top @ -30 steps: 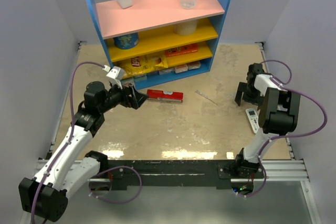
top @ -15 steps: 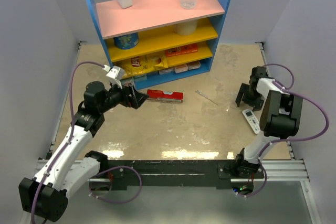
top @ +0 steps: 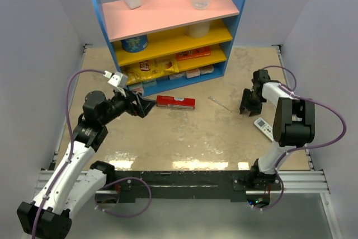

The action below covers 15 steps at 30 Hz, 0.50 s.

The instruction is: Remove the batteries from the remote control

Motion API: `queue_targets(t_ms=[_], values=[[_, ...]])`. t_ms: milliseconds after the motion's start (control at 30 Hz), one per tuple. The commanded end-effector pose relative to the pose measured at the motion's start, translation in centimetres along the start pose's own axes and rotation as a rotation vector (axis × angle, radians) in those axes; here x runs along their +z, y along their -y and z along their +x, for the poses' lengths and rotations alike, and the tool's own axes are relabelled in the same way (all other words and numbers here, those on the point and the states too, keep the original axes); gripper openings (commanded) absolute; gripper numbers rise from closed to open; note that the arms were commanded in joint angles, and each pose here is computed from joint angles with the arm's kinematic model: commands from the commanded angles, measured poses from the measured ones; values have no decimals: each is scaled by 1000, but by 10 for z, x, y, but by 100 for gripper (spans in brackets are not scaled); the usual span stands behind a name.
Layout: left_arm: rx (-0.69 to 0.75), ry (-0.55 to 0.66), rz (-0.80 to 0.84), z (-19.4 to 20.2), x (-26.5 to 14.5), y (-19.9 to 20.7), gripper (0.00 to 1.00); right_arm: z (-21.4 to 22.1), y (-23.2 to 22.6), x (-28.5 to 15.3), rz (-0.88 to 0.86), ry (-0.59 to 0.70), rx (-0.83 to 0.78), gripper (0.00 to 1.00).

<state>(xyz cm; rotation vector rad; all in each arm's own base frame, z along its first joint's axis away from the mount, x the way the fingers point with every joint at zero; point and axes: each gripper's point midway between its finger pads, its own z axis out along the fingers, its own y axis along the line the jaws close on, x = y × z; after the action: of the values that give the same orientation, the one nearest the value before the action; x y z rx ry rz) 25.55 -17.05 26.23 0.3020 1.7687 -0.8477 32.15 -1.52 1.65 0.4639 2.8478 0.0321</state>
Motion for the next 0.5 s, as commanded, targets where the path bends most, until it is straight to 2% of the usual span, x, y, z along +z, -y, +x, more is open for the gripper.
queue_targets(t_ms=[0, 33, 67, 100, 133, 233, 267, 300, 433, 467], values=[[8, 47, 24, -11, -5, 9, 98, -13, -16, -28, -50, 63, 125, 52], [9, 48, 26, -11, -5, 10, 98, -24, -16, -40, -43, 112, 175, 64], [9, 49, 30, -12, -5, 10, 98, -26, -1, -48, 53, 146, 244, 69], [8, 50, 31, -12, -6, 11, 98, -31, 5, -56, 97, 183, 395, 71], [7, 46, 39, -11, -5, 12, 98, -38, 8, -73, 111, 238, 477, 75], [7, 48, 48, -12, -6, 14, 98, -40, 29, -100, 220, 296, 759, 75], [10, 51, 51, -13, -7, 15, 98, -25, 38, -108, 290, 264, 814, 75], [11, 56, 51, -14, -8, 16, 98, -24, 41, -111, 302, 265, 924, 79], [13, 63, 57, -15, -10, 17, 98, -1, 52, -105, 304, 166, 1140, 81], [12, 60, 59, -14, -9, 18, 98, 1, 58, -108, 300, 191, 1199, 81]])
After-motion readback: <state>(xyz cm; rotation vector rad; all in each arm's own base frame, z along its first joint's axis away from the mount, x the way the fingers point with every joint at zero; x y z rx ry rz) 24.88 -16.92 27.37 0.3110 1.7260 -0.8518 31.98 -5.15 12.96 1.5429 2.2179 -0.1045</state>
